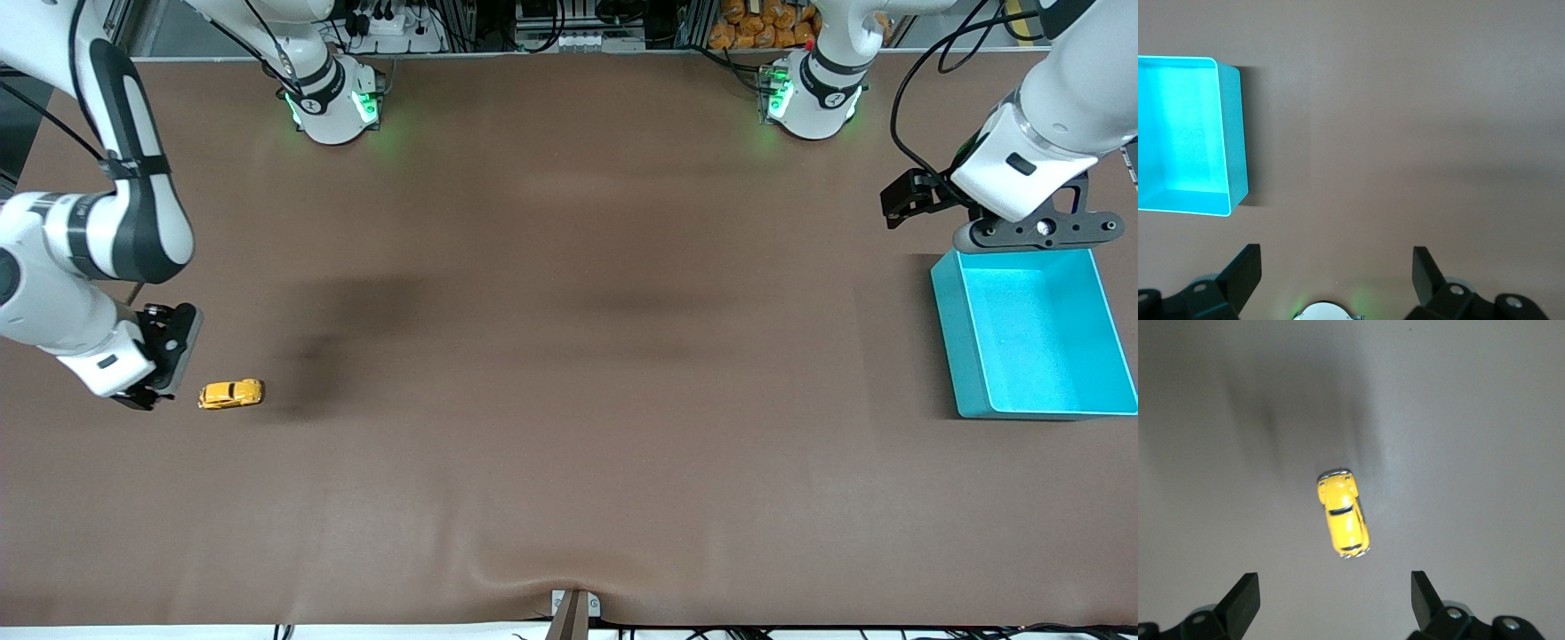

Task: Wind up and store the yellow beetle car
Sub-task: 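Lower the right gripper over the yellow car and close on it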

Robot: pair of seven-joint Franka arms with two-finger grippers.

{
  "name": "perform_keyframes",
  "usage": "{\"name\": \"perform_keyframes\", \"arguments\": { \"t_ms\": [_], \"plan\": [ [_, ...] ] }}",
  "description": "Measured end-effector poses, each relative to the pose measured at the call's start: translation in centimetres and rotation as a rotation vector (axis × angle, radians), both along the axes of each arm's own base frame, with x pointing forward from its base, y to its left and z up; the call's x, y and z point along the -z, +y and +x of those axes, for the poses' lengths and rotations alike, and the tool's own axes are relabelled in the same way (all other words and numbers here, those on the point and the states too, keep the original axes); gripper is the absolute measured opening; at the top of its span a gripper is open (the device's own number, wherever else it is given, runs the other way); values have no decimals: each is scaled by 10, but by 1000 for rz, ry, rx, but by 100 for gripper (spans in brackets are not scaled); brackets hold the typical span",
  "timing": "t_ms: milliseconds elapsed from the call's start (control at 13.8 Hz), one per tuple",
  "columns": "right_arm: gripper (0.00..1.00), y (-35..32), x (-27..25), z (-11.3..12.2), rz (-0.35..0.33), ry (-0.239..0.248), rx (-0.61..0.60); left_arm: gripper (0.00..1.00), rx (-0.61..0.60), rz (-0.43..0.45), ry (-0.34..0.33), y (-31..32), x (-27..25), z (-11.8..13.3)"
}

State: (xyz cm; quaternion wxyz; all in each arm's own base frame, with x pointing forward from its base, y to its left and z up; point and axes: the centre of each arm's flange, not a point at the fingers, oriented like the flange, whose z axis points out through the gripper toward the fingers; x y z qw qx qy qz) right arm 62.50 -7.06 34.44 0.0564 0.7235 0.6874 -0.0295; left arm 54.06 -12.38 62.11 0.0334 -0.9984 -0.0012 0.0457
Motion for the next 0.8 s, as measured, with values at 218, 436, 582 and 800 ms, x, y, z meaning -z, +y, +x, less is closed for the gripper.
{"name": "perform_keyframes", "arguments": {
  "t_ms": [218, 436, 582, 800],
  "plan": [
    [100, -2, 30, -8, 1, -25, -78, 100, 4, 0, 0, -2, 0, 0],
    [100, -32, 74, -16, 8, 0, -55, 100, 4, 9, -1, -1, 0, 0],
    [100, -42, 105, -17, 13, 2, -48, 100, 5, 15, -1, -1, 1, 0],
    [100, -39, 129, -15, 18, -11, -59, 100, 11, 15, 3, -4, 3, 0]
  ]
}}
